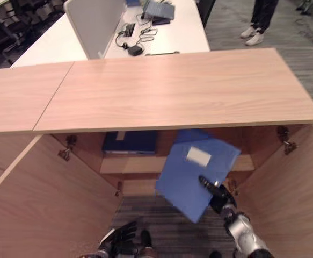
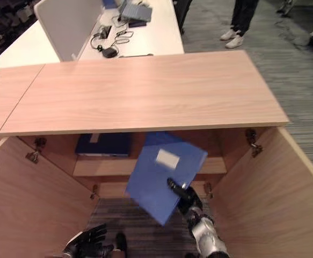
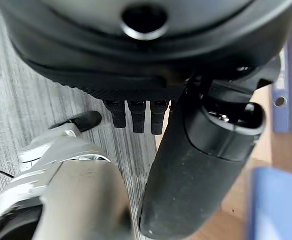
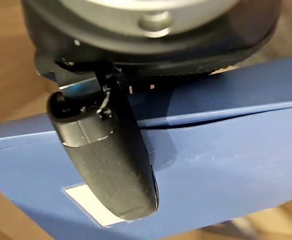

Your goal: Put the empty folder in the office cabinet

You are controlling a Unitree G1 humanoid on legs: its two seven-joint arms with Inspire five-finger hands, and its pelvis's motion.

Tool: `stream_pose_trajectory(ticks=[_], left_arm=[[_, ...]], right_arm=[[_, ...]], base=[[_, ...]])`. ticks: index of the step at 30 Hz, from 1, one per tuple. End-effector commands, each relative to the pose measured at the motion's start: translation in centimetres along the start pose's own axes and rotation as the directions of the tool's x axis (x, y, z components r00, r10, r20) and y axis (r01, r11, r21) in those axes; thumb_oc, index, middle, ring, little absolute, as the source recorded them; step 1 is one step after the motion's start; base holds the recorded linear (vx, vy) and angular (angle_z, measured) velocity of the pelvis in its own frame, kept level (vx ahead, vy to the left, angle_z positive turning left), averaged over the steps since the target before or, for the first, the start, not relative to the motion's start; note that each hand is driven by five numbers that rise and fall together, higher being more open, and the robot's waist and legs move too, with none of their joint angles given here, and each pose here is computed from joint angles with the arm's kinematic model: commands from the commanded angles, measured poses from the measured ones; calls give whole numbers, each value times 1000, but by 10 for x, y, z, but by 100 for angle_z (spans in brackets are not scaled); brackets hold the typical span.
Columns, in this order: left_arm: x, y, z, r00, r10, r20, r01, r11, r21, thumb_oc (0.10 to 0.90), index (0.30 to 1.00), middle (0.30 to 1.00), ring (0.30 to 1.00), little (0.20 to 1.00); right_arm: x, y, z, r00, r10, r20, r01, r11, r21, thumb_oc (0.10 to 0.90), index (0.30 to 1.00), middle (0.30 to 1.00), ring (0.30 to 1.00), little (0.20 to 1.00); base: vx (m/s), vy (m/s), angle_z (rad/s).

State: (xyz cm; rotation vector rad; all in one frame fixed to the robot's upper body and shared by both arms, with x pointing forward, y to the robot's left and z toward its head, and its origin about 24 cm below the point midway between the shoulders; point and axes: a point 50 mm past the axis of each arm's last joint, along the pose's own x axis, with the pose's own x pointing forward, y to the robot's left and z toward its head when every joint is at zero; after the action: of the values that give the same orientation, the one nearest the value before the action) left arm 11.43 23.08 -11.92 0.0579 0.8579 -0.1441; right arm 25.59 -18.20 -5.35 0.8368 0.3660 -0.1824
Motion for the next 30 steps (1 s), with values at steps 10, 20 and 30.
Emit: stream_pose_trajectory(ticks=[10, 20, 30], left_arm=[[24, 10, 64, 979, 58, 197, -90, 983, 159, 800, 900, 900, 900, 900], [23, 23, 80, 976, 37, 217, -99, 953, 286, 800, 900, 900, 900, 900], [21, 34, 104, 959, 39, 282, -129, 943, 307, 800, 900, 900, 900, 900]], right_arm=[[41, 100, 193, 775, -105, 624, -246, 858, 450, 400, 300, 300, 300, 300], [-2, 130, 323, 597, -154, 787, -332, 846, 417, 400, 300, 300, 300, 300], [-50, 172, 386, 476, -70, 877, -375, 886, 274, 400, 300, 300, 300, 300]], base=[[-34, 12, 12], [52, 15, 8], [70, 13, 17]])
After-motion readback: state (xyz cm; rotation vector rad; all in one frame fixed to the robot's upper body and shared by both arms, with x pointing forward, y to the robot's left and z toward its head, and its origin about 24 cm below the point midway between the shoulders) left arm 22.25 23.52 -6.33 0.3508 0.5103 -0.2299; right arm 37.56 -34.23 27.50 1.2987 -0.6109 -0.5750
